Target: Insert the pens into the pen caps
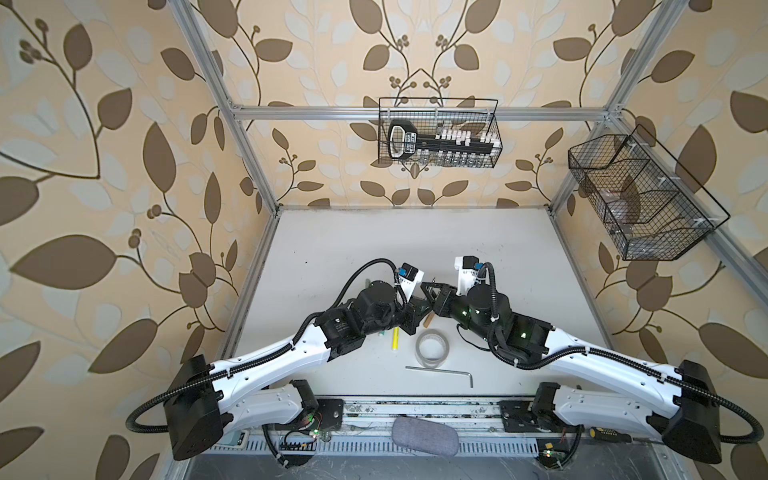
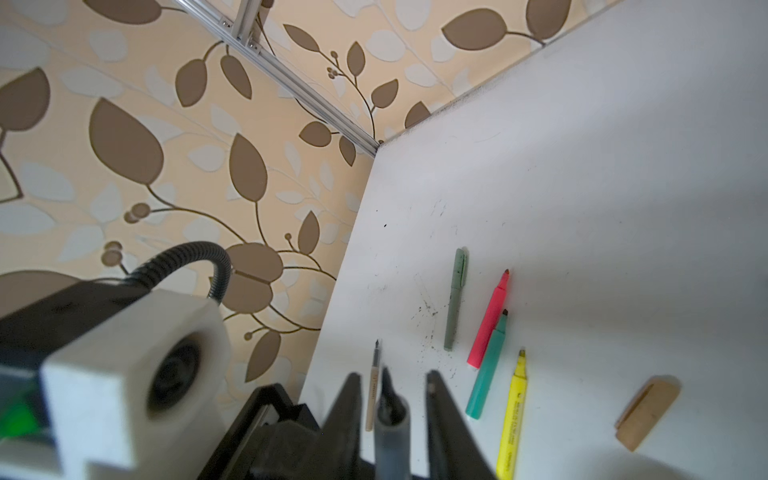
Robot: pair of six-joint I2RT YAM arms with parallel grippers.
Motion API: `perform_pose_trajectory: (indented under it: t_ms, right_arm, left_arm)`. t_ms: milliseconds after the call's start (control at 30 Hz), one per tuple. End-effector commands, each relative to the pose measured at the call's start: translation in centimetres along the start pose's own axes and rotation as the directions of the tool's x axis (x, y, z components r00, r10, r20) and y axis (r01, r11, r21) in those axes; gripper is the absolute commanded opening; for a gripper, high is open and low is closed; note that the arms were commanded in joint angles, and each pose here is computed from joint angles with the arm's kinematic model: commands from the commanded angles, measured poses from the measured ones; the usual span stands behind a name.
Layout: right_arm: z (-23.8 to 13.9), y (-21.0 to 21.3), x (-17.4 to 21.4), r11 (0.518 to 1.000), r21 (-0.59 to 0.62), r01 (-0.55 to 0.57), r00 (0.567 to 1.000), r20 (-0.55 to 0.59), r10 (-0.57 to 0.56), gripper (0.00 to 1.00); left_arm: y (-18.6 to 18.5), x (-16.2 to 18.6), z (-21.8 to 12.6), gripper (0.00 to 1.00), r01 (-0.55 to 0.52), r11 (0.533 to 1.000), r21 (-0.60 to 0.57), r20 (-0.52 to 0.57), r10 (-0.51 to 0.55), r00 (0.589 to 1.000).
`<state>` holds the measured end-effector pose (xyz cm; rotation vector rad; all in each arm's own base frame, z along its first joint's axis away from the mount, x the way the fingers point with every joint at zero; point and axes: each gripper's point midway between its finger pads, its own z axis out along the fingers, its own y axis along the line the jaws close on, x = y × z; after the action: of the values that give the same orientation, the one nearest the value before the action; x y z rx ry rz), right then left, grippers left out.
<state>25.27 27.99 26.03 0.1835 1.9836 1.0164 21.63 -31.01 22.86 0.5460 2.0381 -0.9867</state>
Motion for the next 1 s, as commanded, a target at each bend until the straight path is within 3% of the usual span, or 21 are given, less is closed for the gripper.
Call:
perform_pose_trajectory:
  t_ms: [0, 167, 500, 733, 967]
  right_arm:
    - [-1.6, 0.3, -1.8, 1.000, -0.003, -0.012, 0.998, 0.061, 0.013, 0.47]
    - [-3.3, -2.2, -3.6, 0.998, 0.056, -0.014, 0.994, 0.110, 0.008, 0.61]
    - [-5.8, -12.2, -7.6, 0.951, 0.300, -0.067, 0.984, 0.177, 0.014, 0.65]
    - [-2.9, -19.6, -7.5, 0.854, 0.520, 0.002, 1.000, 0.007, -0.006, 0.62]
    - [0.6, -22.9, -6.6, 0.764, 0.630, 0.138, 0.983, -0.179, -0.030, 0.59]
  left_arm:
    - [0.8, -1.1, -0.7, 0.00, 0.014, 0.999, -0.051, 0.061, -0.011, 0.998]
    - [2.3, -1.3, -1.2, 0.00, 0.066, 0.988, -0.140, 0.074, -0.056, 0.996]
    - [4.0, -1.2, -1.6, 0.00, 0.100, 0.968, -0.229, 0.100, -0.079, 0.992]
    - [4.6, -1.0, -1.3, 0.00, 0.108, 0.959, -0.262, 0.087, -0.088, 0.992]
    - [5.0, -0.9, -0.8, 0.00, 0.134, 0.949, -0.286, 0.080, -0.116, 0.990]
